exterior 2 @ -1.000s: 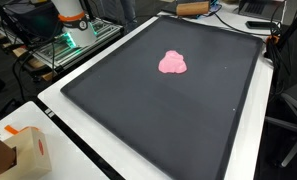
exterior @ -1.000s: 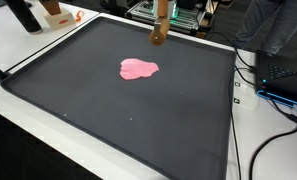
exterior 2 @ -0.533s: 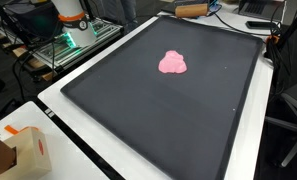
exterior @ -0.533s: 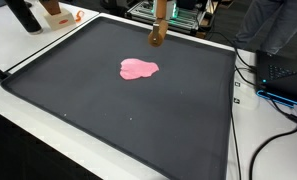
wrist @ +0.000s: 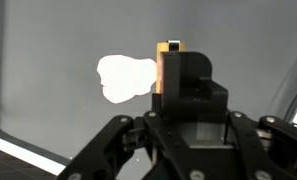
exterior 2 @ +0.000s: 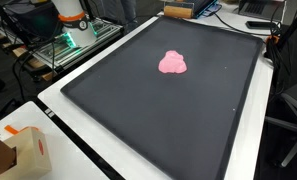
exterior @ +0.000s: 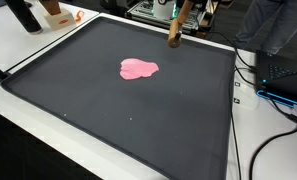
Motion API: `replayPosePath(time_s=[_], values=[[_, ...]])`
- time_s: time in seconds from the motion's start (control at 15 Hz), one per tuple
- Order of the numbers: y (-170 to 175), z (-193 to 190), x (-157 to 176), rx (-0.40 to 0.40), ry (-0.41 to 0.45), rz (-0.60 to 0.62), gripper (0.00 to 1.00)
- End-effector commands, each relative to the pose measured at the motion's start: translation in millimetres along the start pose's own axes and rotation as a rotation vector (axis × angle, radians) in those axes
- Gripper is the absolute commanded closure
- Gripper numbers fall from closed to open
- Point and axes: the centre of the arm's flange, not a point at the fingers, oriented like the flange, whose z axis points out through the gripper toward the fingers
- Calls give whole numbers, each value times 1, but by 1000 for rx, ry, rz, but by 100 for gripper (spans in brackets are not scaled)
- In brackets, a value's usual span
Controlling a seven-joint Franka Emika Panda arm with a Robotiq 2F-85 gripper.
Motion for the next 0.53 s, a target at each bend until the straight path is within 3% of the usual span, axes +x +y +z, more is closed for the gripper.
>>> replayPosePath(time_s=[0.0,0.47], values=[[-37,1,32,-81,-59,29,77],[-63,37,64,-171,-110,141,77]])
